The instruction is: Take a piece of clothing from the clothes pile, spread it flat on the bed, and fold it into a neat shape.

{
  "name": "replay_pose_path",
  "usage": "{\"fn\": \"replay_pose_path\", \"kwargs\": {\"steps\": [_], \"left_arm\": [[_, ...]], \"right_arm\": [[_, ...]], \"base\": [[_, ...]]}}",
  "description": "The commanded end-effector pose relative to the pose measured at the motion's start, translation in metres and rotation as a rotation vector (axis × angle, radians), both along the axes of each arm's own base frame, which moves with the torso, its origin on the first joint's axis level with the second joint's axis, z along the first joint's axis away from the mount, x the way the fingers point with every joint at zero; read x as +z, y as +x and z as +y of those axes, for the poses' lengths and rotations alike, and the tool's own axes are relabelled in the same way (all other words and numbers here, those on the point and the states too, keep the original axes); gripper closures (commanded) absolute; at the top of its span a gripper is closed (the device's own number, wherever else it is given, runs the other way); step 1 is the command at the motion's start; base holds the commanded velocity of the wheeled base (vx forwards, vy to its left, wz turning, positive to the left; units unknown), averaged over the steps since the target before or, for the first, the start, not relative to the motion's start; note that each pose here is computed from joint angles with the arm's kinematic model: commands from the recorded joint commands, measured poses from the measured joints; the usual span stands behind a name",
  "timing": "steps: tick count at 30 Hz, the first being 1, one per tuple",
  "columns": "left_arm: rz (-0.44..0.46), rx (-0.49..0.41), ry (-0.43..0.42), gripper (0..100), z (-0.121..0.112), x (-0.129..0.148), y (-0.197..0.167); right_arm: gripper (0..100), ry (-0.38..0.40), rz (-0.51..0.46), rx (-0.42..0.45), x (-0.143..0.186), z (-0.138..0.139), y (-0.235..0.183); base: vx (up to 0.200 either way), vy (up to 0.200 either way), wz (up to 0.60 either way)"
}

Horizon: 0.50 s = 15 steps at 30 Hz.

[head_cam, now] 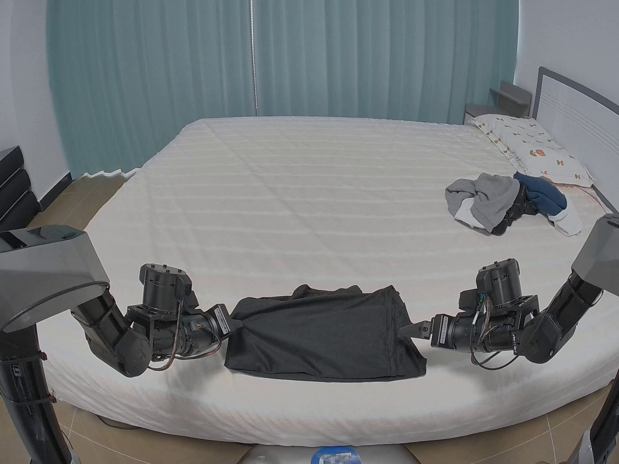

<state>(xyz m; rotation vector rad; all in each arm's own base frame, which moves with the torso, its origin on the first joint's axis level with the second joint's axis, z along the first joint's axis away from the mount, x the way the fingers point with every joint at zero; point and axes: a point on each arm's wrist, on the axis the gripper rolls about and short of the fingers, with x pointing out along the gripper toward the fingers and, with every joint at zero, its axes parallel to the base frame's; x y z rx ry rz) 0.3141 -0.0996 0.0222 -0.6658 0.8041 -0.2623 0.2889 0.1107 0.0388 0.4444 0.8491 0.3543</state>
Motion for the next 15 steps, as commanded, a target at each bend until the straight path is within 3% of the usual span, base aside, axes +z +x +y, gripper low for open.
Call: {"fn": "replay_pose_path", "kwargs": {"steps": [1,8,15], "left_arm": [[0.006,-0.002,0.002,100,-0.001,0.0,-0.001],[0.019,0.024,0.038,100,-0.004,0.001,-0.001],[0.025,-0.003,0.044,100,-0.013,0.001,-0.009]], "right_arm": [[0,-0.001,0.001,0.001,-0.001,0.0,0.0],[0,-0.002,0.001,0.002,-0.001,0.0,0.0],[0,-0.002,0.0,0.003,-0.001,0.0,0.0]], "base": [[0.0,0.2,0.0],[0.0,0.2,0.0],[0.0,0.0,0.0]]}}
